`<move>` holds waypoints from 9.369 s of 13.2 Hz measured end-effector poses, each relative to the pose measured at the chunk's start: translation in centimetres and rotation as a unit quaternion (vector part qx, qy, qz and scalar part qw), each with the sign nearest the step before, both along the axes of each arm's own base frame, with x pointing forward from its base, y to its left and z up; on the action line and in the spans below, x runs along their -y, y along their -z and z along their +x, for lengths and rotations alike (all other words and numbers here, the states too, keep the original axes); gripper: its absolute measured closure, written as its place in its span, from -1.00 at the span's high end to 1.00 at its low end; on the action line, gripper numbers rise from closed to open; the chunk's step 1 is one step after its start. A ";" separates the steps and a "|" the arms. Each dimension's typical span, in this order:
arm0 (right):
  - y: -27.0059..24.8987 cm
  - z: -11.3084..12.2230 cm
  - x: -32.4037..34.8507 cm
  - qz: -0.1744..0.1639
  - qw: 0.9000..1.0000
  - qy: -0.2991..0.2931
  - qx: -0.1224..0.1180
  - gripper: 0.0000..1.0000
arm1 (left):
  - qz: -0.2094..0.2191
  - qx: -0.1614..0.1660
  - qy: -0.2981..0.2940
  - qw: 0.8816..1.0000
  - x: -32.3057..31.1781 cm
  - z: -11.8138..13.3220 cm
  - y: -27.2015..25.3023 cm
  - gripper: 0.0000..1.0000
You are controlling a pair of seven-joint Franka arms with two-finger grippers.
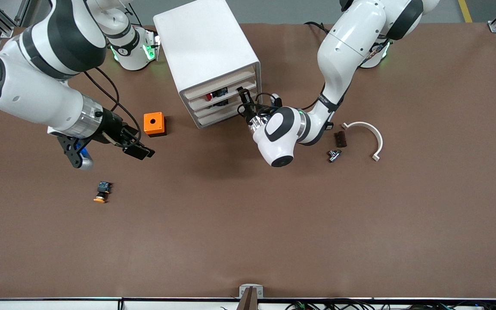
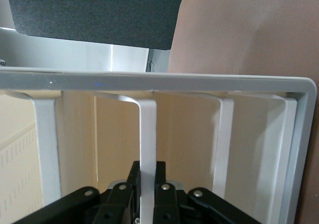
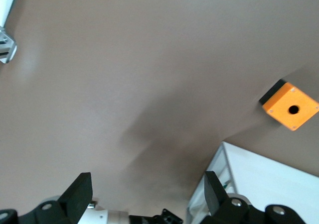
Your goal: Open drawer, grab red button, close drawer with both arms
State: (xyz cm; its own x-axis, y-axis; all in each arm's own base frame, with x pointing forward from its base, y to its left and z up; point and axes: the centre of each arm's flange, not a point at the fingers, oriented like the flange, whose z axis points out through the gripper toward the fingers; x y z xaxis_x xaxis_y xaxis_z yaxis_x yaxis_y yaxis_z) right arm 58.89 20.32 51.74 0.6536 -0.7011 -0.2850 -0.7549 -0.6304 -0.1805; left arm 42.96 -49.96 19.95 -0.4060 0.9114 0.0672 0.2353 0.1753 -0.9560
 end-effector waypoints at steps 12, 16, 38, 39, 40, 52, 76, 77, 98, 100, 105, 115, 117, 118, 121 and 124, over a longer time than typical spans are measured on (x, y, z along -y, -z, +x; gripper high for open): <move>5.3 -3.5 -13.8 -0.021 0.999 0.019 -0.028 1.00 | -0.046 0.092 -0.084 0.991 -9.7 12.4 -2.7 -0.68; 7.1 -6.5 -18.2 -0.051 0.998 0.009 -0.032 1.00 | -0.062 0.110 -0.097 0.987 -11.9 14.2 -2.9 -0.04; 17.6 -12.2 -24.9 -0.078 0.995 0.050 -0.024 0.40 | -0.149 0.421 0.219 0.867 -24.5 19.2 -21.3 0.99; 17.6 -12.2 -24.9 -0.078 0.995 0.051 -0.025 0.15 | -0.157 0.426 0.234 0.859 -24.6 19.1 -21.8 0.99; 17.6 -12.2 -24.8 -0.079 0.995 0.052 -0.025 -0.02 | -0.170 0.431 0.252 0.850 -24.6 19.1 -22.0 0.99; 7.4 -1.0 -13.5 -0.084 0.994 -0.064 0.041 -0.15 | -0.296 0.449 0.435 0.721 -24.3 18.4 -23.9 0.99; 32.2 6.6 16.6 -0.079 0.931 -0.354 0.046 -0.15 | -0.370 0.477 0.638 0.478 -1.2 8.9 -13.8 1.00; 32.2 6.5 16.6 -0.079 0.931 -0.354 0.047 -0.15 | -0.373 0.479 0.639 0.474 -0.5 8.5 -12.9 1.00; 3.7 5.4 18.7 -0.139 0.917 -0.341 0.155 1.00 | -0.380 0.443 0.579 0.569 10.2 -6.6 -10.1 1.00; 1.4 4.1 18.7 -0.135 0.923 -0.329 0.146 1.00 | -0.382 0.443 0.571 0.576 10.2 -6.6 -10.1 1.00; -5.3 0.6 18.7 -0.135 0.923 -0.323 0.159 1.00 | -0.356 0.465 0.533 0.611 5.5 0.1 -13.0 1.00; -10.1 -3.1 19.4 -0.134 0.924 -0.320 0.160 1.00 | -0.233 0.593 0.477 0.605 -25.9 16.4 -36.5 1.00; -10.0 -3.3 19.8 -0.132 0.926 -0.318 0.153 1.00 | -0.224 0.581 0.524 0.580 -29.4 16.4 -38.7 1.00; -10.0 -3.3 19.9 -0.131 0.927 -0.318 0.152 1.00 | -0.223 0.573 0.549 0.566 -31.1 16.2 -39.8 1.00; -10.0 -3.4 20.1 -0.131 0.927 -0.317 0.151 1.00 | -0.232 0.556 0.590 0.537 -36.3 15.2 -43.1 1.00; -10.0 -3.4 21.4 -0.133 0.931 -0.305 0.149 1.00 | -0.251 0.536 0.624 0.509 -39.7 13.6 -45.9 1.00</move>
